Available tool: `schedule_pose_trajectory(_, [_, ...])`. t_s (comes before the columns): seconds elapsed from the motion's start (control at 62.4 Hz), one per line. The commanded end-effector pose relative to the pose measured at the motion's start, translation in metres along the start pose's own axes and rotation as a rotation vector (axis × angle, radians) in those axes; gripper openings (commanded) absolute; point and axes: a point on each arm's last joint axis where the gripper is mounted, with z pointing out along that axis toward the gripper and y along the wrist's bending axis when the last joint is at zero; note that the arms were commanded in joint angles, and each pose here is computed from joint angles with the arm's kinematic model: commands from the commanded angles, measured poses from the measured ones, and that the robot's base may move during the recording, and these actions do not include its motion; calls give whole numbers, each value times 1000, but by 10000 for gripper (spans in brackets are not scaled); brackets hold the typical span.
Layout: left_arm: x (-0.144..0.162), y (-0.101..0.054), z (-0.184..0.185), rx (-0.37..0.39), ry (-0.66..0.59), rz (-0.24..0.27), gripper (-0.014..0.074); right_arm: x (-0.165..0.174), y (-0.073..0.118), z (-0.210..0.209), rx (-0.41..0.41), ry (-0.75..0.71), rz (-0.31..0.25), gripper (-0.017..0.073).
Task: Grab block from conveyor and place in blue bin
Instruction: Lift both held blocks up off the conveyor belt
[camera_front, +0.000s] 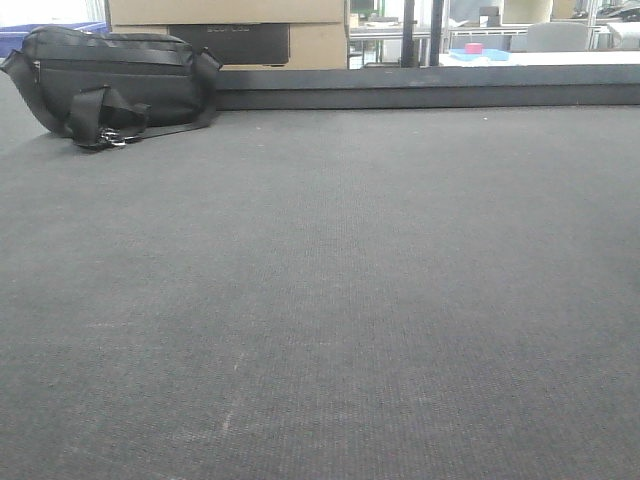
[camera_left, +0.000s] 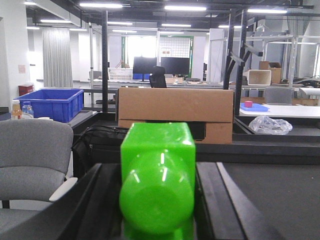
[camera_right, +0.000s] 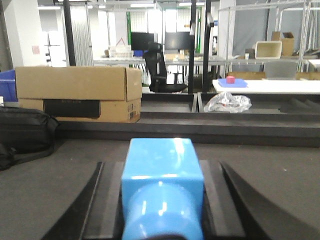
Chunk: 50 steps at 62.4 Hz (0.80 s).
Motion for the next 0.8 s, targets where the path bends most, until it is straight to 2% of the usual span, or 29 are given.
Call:
schedule_pose_trajectory(0.0, [0, 0, -1, -4, -9, -2, -111, -3, 0, -1, 4, -36, -3, -154])
schedule_pose_trajectory(0.785, [-1, 0, -1, -4, -13, -2, -111, -3, 0, -1, 4, -36, -3, -154])
